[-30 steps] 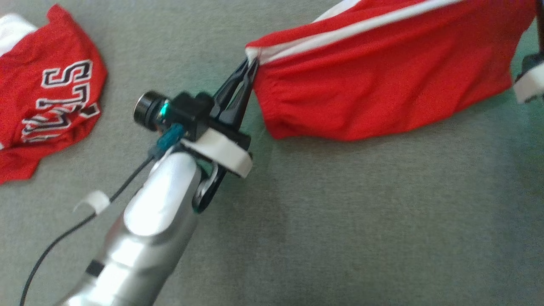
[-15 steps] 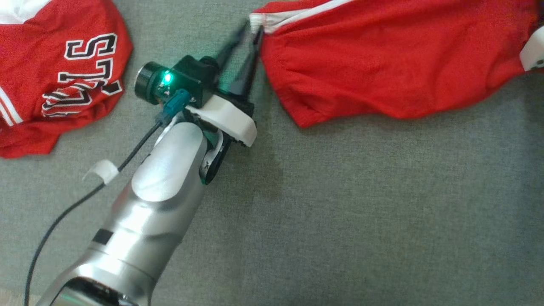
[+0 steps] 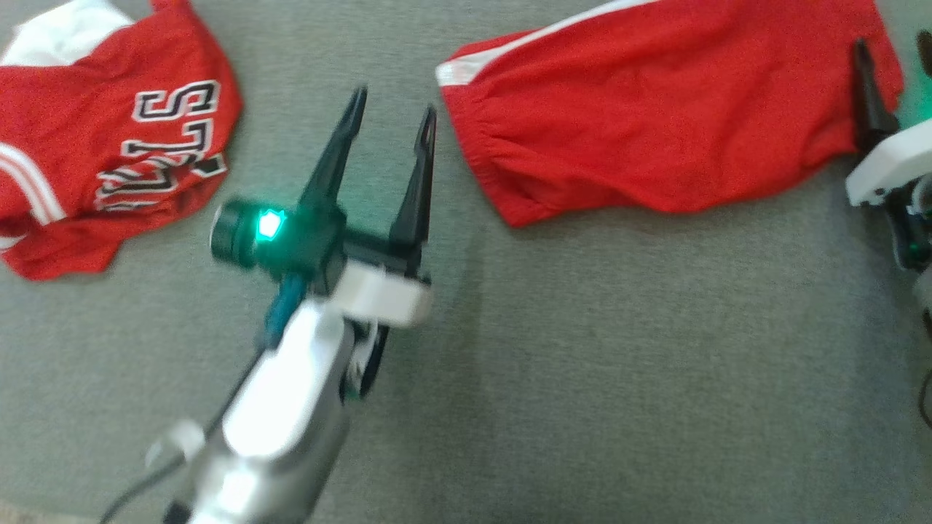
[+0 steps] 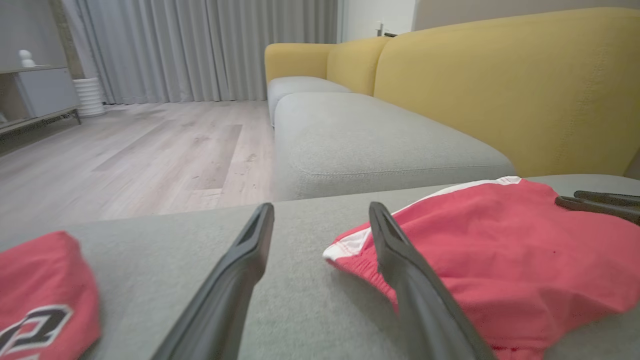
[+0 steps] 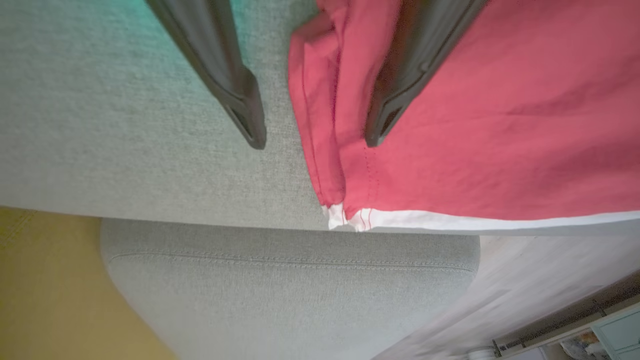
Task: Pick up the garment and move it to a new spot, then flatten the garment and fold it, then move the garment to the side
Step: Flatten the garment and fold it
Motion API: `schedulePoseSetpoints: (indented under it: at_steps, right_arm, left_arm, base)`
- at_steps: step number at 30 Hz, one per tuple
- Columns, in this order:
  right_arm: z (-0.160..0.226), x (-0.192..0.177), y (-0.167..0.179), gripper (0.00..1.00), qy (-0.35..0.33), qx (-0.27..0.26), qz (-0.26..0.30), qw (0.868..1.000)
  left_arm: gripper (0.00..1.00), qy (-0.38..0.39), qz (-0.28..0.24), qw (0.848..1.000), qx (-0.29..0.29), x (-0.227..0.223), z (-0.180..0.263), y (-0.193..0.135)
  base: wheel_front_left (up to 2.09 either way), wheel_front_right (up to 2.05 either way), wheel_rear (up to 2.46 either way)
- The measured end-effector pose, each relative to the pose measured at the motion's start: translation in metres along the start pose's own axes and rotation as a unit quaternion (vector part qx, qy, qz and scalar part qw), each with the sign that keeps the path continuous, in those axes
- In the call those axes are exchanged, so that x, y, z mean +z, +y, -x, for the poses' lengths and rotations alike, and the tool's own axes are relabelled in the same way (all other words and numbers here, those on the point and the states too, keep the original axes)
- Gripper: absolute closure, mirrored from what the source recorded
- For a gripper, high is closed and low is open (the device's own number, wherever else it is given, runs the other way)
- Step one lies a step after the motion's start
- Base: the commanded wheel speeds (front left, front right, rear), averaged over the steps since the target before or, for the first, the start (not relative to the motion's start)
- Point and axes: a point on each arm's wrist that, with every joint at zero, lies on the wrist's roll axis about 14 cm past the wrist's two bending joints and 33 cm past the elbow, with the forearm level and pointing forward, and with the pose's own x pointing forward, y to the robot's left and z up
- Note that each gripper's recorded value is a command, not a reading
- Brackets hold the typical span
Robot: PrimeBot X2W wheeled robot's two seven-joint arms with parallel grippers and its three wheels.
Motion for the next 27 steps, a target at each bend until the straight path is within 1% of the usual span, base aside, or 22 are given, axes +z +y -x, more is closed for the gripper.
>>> schedulePoseSetpoints:
  at_steps: [4, 5, 7, 10, 12, 17, 20, 25, 27]
  right_arm:
    - [-0.003, -0.013, -0.001, 0.00, 0.039, -0.011, -0.025, 0.999]
    - [-0.004, -0.016, 0.000, 0.05, 0.049, -0.013, -0.035, 0.998]
    - [-0.007, -0.018, 0.007, 1.00, 0.069, -0.012, -0.071, 0.995]
    - [-0.005, -0.013, 0.016, 1.00, 0.074, -0.004, -0.086, 0.994]
    - [0.000, -0.010, 0.015, 1.00, 0.072, -0.005, -0.087, 0.994]
    - [0.027, -0.010, -0.005, 1.00, 0.064, -0.027, -0.081, 0.994]
    - [0.049, -0.006, -0.028, 1.00, 0.055, -0.052, -0.075, 0.994]
    - [0.094, 0.008, -0.088, 1.00, 0.034, -0.114, -0.049, 0.992]
    - [0.106, 0.018, -0.105, 1.00, 0.022, -0.131, -0.043, 0.990]
  left_arm:
    - [0.00, -0.003, 0.001, 0.999, 0.035, 0.001, 0.032, 0.010]
    - [0.00, 0.000, 0.002, 0.999, 0.043, -0.001, 0.040, 0.013]
    - [0.00, 0.001, 0.003, 0.998, 0.066, 0.000, 0.059, 0.020]
    - [0.00, -0.009, -0.001, 0.997, 0.081, 0.008, 0.071, 0.025]
    - [0.00, -0.015, -0.005, 0.996, 0.090, 0.013, 0.077, 0.027]
    - [0.00, -0.022, -0.004, 0.996, 0.090, 0.016, 0.085, 0.022]
    - [0.00, -0.024, 0.002, 0.996, 0.081, 0.018, 0.089, 0.014]
    - [0.00, -0.028, 0.004, 0.998, 0.059, 0.020, 0.093, -0.001]
    - [0.00, -0.034, 0.004, 0.998, 0.049, 0.024, 0.090, -0.006]
  base:
    - [0.00, 0.00, 0.00]
    - [0.00, 0.00, 0.00]
    - [0.00, 0.00, 0.00]
    - [0.00, 0.00, 0.00]
    - [0.00, 0.00, 0.00]
    - [0.00, 0.00, 0.00]
    - [0.00, 0.00, 0.00]
    - [0.00, 0.00, 0.00]
    - [0.00, 0.00, 0.00]
